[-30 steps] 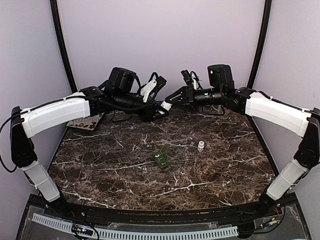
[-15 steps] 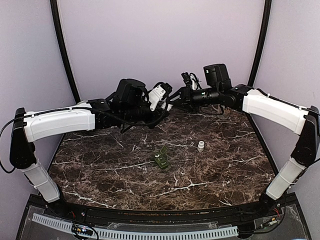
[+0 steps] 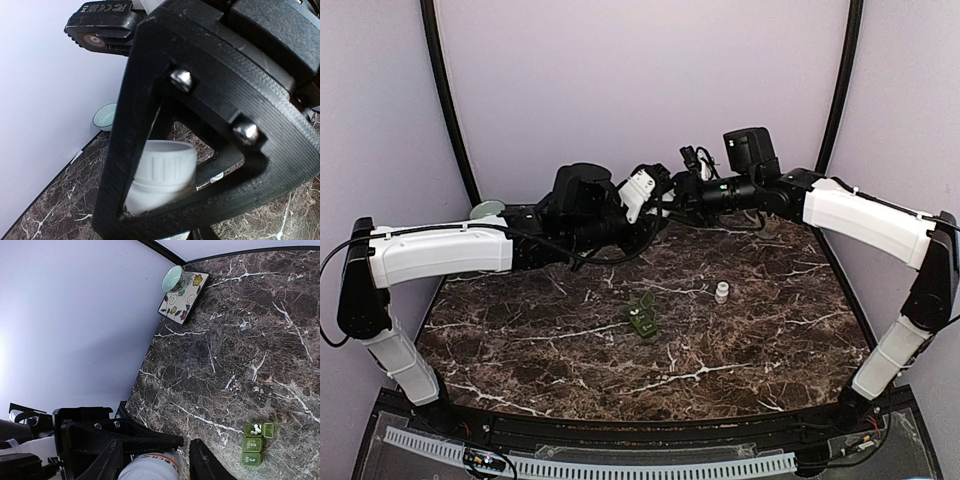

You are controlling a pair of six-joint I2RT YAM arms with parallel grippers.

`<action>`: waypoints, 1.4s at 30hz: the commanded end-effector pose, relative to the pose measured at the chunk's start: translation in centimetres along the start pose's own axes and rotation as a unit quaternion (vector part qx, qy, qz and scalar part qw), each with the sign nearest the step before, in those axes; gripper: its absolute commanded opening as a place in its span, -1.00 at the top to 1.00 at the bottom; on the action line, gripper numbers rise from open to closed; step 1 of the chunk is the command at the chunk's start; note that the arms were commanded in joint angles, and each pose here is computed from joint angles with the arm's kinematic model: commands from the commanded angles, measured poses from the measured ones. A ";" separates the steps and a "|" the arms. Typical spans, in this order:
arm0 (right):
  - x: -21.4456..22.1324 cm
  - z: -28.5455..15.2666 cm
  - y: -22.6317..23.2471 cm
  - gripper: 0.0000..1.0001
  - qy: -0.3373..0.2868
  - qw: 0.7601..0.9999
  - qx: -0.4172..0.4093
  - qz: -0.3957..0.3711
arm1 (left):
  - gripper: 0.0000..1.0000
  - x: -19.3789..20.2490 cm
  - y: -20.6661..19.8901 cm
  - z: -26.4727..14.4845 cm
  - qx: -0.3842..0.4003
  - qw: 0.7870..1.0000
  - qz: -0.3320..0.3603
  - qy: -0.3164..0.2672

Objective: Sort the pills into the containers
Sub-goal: Unscrew the lid of the pill bottle, then pass from the left arm to the right

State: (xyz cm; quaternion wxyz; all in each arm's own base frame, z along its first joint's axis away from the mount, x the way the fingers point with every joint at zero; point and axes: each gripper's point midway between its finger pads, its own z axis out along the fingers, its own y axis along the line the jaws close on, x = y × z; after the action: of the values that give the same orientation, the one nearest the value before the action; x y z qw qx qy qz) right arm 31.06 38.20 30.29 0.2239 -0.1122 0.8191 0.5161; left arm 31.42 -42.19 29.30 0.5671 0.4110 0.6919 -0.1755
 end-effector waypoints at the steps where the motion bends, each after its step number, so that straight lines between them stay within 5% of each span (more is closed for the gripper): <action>1: 2.9 1.5 -1.4 0.09 0.045 0.999 0.023 0.014 | 1.00 -9.7 -1.0 -3.9 0.029 0.986 -0.004 -0.167; 16: 3.1 -0.2 -2.4 0.24 0.039 0.997 0.072 -0.007 | 1.00 -8.6 0.1 -3.4 -0.004 0.990 -0.011 -0.142; 20: 3.2 -0.2 -2.7 0.56 0.044 0.995 0.084 -0.015 | 0.97 -8.5 0.6 -3.3 -0.018 0.990 -0.015 -0.138; 29: 3.4 -0.2 -3.4 0.77 0.045 0.993 0.103 -0.026 | 0.32 -8.3 1.2 -3.4 -0.034 0.990 -0.022 -0.132; 35: 3.0 -0.5 -3.8 0.78 0.034 0.992 0.116 -0.037 | -0.36 -8.2 1.3 -3.5 -0.036 0.991 -0.023 -0.130; 42: 2.4 -0.7 -3.9 0.78 0.020 0.991 0.126 -0.049 | -0.51 -7.3 1.5 -3.7 -0.042 0.992 -0.021 -0.114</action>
State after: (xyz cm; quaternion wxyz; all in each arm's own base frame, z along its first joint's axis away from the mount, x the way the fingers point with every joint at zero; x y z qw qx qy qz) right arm 30.73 36.50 28.65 0.2555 -0.1301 0.8548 0.4327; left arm 31.01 -42.67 30.48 0.5907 0.3947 0.6819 -0.1742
